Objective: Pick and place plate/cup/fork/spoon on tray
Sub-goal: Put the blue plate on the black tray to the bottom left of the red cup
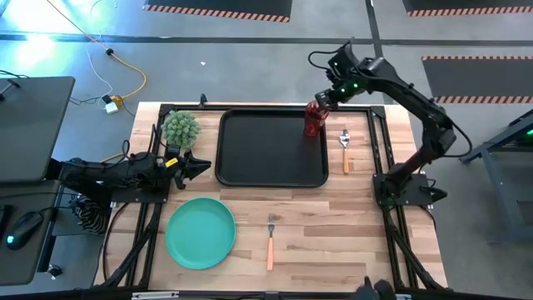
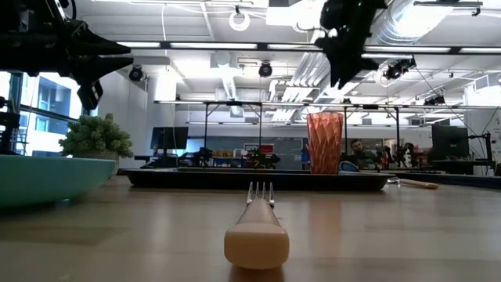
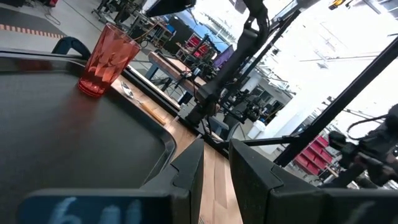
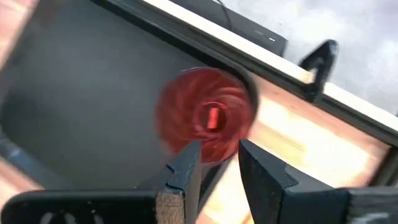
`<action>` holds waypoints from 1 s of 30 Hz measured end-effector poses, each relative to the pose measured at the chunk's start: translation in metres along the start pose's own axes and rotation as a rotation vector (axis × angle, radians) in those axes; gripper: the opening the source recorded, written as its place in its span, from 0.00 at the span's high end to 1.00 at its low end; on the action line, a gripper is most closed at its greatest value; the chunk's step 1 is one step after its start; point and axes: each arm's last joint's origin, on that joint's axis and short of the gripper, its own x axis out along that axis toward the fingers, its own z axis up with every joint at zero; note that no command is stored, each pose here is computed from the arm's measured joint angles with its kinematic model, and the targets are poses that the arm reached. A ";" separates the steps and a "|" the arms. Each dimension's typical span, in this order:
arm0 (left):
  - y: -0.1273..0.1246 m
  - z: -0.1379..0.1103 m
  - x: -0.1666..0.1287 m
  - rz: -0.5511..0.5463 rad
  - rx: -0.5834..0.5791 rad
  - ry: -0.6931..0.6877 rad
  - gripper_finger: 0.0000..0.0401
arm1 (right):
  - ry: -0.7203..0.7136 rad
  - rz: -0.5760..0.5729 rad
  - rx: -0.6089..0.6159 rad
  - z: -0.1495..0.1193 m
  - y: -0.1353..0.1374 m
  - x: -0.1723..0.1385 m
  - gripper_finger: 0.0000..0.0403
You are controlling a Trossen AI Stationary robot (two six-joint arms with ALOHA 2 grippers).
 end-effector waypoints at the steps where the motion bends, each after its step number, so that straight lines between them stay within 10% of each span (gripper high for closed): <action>1: 0.000 0.000 0.000 0.000 0.000 0.000 0.83 | -0.012 0.013 -0.002 -0.003 0.004 -0.006 0.75; 30: -0.016 0.016 -0.002 -0.158 -0.003 -0.018 0.83 | -0.026 0.211 -0.046 -0.101 0.131 -0.058 0.75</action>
